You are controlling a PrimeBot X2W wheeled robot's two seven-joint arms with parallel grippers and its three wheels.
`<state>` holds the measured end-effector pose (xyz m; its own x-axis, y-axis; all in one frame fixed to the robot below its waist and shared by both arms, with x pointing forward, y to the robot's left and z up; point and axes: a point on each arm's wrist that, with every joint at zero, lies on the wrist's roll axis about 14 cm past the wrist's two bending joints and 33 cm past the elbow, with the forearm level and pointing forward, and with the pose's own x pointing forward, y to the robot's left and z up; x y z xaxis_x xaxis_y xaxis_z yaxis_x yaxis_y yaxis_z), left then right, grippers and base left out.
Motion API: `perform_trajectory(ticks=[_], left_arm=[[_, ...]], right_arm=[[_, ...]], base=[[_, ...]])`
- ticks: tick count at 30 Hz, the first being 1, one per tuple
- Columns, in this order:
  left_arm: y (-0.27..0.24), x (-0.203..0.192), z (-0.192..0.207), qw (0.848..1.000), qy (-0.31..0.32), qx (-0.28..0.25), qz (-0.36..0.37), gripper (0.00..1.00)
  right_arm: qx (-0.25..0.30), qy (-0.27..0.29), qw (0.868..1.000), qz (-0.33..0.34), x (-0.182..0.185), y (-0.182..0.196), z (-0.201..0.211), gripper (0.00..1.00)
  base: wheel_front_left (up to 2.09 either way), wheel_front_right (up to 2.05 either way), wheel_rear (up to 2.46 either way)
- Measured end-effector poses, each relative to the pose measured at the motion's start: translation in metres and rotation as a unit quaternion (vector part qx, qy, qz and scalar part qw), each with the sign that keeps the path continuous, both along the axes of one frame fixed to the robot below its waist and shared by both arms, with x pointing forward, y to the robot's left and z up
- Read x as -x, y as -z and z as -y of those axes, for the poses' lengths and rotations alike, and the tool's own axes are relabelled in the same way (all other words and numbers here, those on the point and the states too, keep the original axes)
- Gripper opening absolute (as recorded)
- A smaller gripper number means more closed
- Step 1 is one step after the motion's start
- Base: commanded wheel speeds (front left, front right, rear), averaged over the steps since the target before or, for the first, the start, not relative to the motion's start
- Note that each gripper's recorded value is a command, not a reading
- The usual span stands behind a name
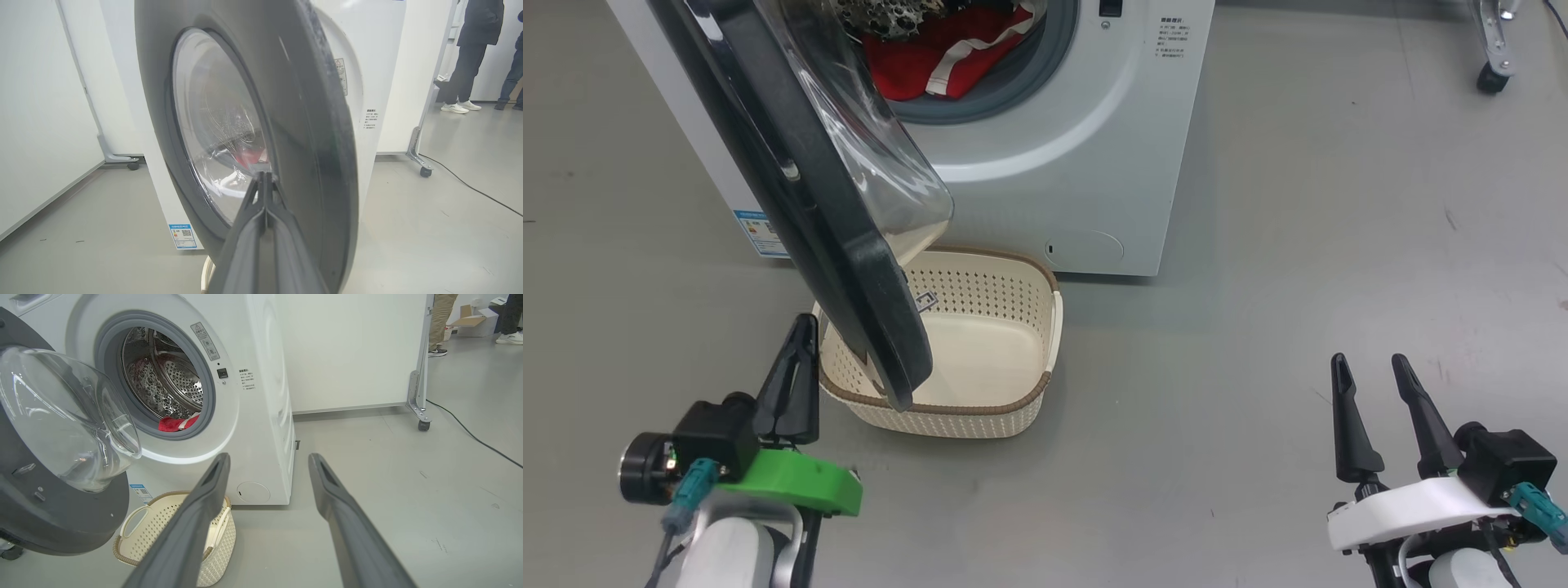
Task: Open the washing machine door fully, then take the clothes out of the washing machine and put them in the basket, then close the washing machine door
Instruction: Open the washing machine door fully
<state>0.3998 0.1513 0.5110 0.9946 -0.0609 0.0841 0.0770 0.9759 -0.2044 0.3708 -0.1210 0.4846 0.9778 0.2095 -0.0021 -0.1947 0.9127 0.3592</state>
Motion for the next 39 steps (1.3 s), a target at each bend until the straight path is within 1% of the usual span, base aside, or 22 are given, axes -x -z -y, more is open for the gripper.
perform_trajectory(ticks=[6,11,15,19,22,27,31,35,39], left_arm=[[-0.045,-0.011,-0.01,0.998,-0.012,0.009,0.067,0.0],[-0.091,-0.017,-0.016,0.99,-0.019,0.014,0.136,0.0],[-0.13,-0.018,-0.012,0.981,-0.007,0.005,0.193,0.0],[-0.166,-0.017,-0.009,0.969,-0.001,0.006,0.245,0.0],[-0.185,-0.016,-0.004,0.962,0.008,0.006,0.273,0.0],[-0.196,-0.015,0.012,0.956,0.036,0.005,0.29,0.0],[-0.196,-0.016,0.025,0.955,0.057,0.004,0.291,0.0],[-0.185,-0.018,0.047,0.957,0.092,0.002,0.274,0.0],[-0.168,-0.021,0.068,0.962,0.124,-0.003,0.242,0.0]], right_arm=[[0.005,0.0,1.0,0.004,0.001,-0.001,0.0,1.0],[0.003,-0.004,1.0,0.007,0.002,-0.002,-0.003,1.0],[0.001,-0.005,1.0,0.007,0.002,-0.003,-0.003,1.0],[-0.004,-0.003,1.0,0.007,0.002,-0.002,-0.004,1.0],[-0.005,-0.001,1.0,0.005,0.003,-0.002,-0.004,1.0],[-0.007,-0.001,1.0,0.006,0.003,-0.002,-0.004,1.0],[-0.009,0.0,1.0,0.004,0.004,0.0,-0.005,1.0],[-0.013,0.007,1.0,0.004,0.004,0.0,-0.001,1.0],[-0.015,0.014,1.0,0.001,0.005,0.002,0.002,1.0]], base=[[0.0,0.0,0.0],[0.0,0.0,0.0],[0.0,0.0,0.0],[0.0,0.0,0.0],[0.0,0.0,0.0],[0.0,0.0,0.0],[0.0,0.0,0.0],[0.0,0.0,0.0],[0.0,0.0,0.0]])
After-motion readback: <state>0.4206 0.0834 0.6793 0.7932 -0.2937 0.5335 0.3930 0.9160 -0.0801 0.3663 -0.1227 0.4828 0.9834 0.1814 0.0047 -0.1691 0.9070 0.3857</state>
